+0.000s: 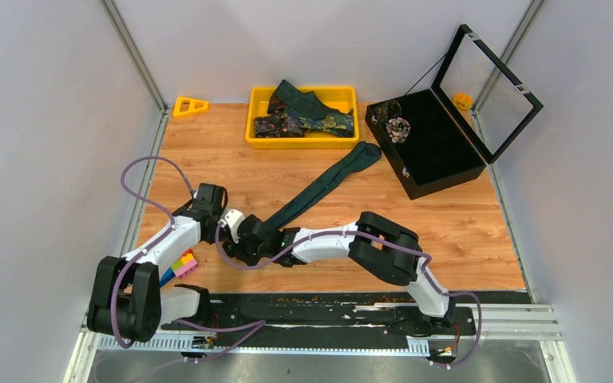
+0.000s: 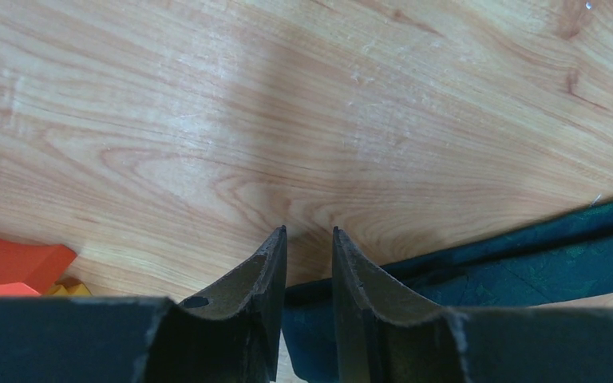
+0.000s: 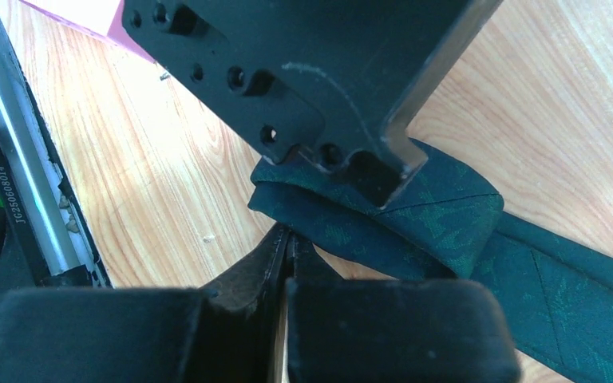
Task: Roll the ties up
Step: Roll the tie at the center of the board.
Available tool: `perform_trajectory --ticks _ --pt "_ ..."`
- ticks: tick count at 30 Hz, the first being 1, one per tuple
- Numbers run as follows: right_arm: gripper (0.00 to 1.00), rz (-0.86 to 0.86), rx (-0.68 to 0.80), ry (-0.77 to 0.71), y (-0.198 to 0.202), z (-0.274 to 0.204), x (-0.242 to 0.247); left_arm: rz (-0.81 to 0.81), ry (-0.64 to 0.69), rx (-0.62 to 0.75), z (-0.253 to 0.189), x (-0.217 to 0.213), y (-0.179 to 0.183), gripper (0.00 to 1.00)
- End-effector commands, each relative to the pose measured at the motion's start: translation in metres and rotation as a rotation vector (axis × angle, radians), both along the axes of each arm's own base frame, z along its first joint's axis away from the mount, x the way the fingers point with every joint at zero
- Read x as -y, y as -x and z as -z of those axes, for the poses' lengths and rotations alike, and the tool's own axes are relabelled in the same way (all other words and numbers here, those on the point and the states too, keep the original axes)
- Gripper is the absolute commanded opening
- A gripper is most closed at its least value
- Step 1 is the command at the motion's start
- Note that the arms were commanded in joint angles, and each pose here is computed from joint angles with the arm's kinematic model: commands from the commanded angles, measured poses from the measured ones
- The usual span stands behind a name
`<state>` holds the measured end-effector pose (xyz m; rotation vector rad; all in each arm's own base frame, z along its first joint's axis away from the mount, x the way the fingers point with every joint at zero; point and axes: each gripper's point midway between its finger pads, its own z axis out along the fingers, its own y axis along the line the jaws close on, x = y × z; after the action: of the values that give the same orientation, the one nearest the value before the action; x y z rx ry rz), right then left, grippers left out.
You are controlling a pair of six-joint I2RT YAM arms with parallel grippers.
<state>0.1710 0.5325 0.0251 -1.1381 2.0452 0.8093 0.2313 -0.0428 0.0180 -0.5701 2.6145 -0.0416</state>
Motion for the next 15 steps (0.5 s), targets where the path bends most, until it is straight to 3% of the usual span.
perform_trajectory --ticks 1,9,13,15 --pt "0.0 0.017 0.009 0.04 -0.009 0.021 -0.004 0.043 0.064 0.022 -0.006 0.017 0.001 0.34" --pt "0.0 -0.002 0.012 0.015 -0.006 0.013 -0.002 0.02 0.036 0.044 -0.015 0.01 -0.001 0.37" --pt "0.0 -0.042 0.019 -0.049 0.004 -0.016 0.001 -0.028 -0.02 0.11 -0.036 -0.003 -0.007 0.47" --pt "0.0 -0.064 0.024 -0.077 0.01 -0.03 0.007 -0.058 -0.047 0.155 -0.05 -0.012 -0.009 0.62"
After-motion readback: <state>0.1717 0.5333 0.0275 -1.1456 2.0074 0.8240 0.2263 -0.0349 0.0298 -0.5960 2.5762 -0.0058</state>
